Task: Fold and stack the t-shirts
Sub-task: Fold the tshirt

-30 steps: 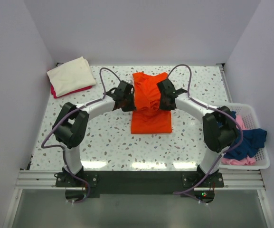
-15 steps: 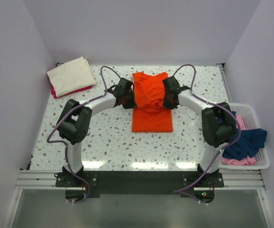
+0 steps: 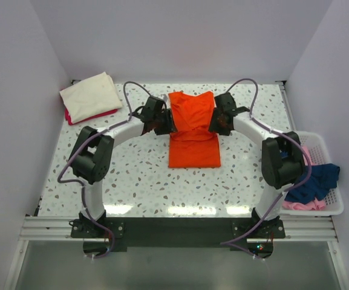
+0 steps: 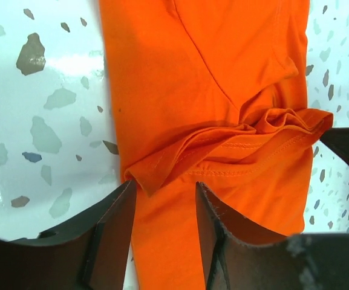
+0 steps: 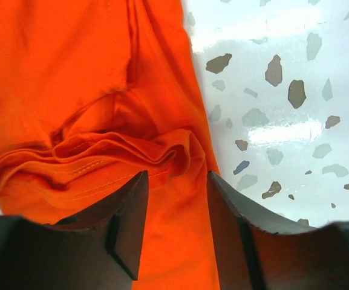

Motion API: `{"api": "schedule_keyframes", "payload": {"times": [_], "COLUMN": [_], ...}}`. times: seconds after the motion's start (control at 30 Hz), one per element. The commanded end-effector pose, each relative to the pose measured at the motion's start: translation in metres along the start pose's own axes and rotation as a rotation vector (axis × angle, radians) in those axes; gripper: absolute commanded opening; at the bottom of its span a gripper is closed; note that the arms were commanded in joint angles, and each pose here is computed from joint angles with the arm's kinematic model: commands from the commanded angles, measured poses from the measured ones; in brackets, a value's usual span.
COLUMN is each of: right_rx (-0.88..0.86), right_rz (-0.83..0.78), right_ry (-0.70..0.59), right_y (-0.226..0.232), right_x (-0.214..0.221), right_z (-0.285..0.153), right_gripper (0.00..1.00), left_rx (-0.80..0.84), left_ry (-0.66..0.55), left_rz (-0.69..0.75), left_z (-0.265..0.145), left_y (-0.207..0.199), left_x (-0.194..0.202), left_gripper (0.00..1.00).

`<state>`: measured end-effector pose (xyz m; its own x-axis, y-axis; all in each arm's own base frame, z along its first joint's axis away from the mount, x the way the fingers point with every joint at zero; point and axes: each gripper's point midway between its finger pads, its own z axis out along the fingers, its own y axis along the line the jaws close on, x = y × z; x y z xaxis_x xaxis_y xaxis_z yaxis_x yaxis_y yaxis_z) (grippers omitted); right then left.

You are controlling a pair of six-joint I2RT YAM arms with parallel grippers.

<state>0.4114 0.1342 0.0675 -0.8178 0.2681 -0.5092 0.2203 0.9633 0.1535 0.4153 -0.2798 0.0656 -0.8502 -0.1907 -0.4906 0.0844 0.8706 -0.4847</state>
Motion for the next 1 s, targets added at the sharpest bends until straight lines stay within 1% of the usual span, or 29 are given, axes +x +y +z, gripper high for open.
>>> {"api": "schedule_keyframes", "payload": {"times": [0.0,0.03,0.07,0.1,0.13,0.2,0.27,0.3,0.33,0.43,0.6,0.83,0.97], "right_rx": [-0.097,-0.109,-0.130,-0.138,-0.143,-0.147,-0.137,-0.131,-0.131,-0.117,-0.092,-0.072,-0.076], "right_rz": [0.012,0.013,0.015,0.009,0.006,-0.013,-0.029,-0.036,-0.041,-0.044,-0.056,-0.046,-0.018], "right_ry": [-0.113,-0.114,-0.105,-0.095,-0.096,-0.079,-0.068,-0.051,-0.044,-0.023,-0.017,-0.020,-0.017], "right_y": [0.013,0.014,0.016,0.017,0.017,0.020,0.020,0.019,0.021,0.020,0.024,0.030,0.028], "right_x": [-0.026,-0.024,-0.019,-0.010,-0.006,0.007,0.017,0.023,0.026,0.032,0.024,0.004,-0.005], "right_z": [-0.040,-0.041,-0.043,-0.042,-0.044,-0.042,-0.037,-0.032,-0.030,-0.020,-0.006,0.011,0.018], "right_gripper": [0.46,0.44,0.37,0.34,0.28,0.26,0.25,0.24,0.22,0.20,0.18,0.18,0.18], "left_rx": [0.064,0.064,0.067,0.065,0.047,0.039,0.023,0.021,0.012,0.003,-0.012,0.005,0.003], "left_ry": [-0.108,-0.106,-0.091,-0.081,-0.048,-0.027,-0.001,0.018,0.034,0.057,0.064,0.034,0.009], "left_rz": [0.047,0.045,0.040,0.043,0.042,0.057,0.065,0.072,0.075,0.080,0.087,0.064,0.051], "left_z": [-0.034,-0.037,-0.039,-0.039,-0.038,-0.036,-0.030,-0.027,-0.022,-0.012,0.004,0.022,0.028], "left_y": [-0.019,-0.019,-0.017,-0.016,-0.013,-0.014,-0.011,-0.013,-0.010,-0.009,-0.008,-0.010,-0.005], "left_x": [-0.028,-0.025,-0.017,-0.012,0.000,0.013,0.025,0.033,0.037,0.044,0.038,0.014,-0.004], "left_gripper": [0.45,0.40,0.36,0.25,0.20,0.11,0.07,0.03,0.02,0.01,0.01,0.04,0.10]}}
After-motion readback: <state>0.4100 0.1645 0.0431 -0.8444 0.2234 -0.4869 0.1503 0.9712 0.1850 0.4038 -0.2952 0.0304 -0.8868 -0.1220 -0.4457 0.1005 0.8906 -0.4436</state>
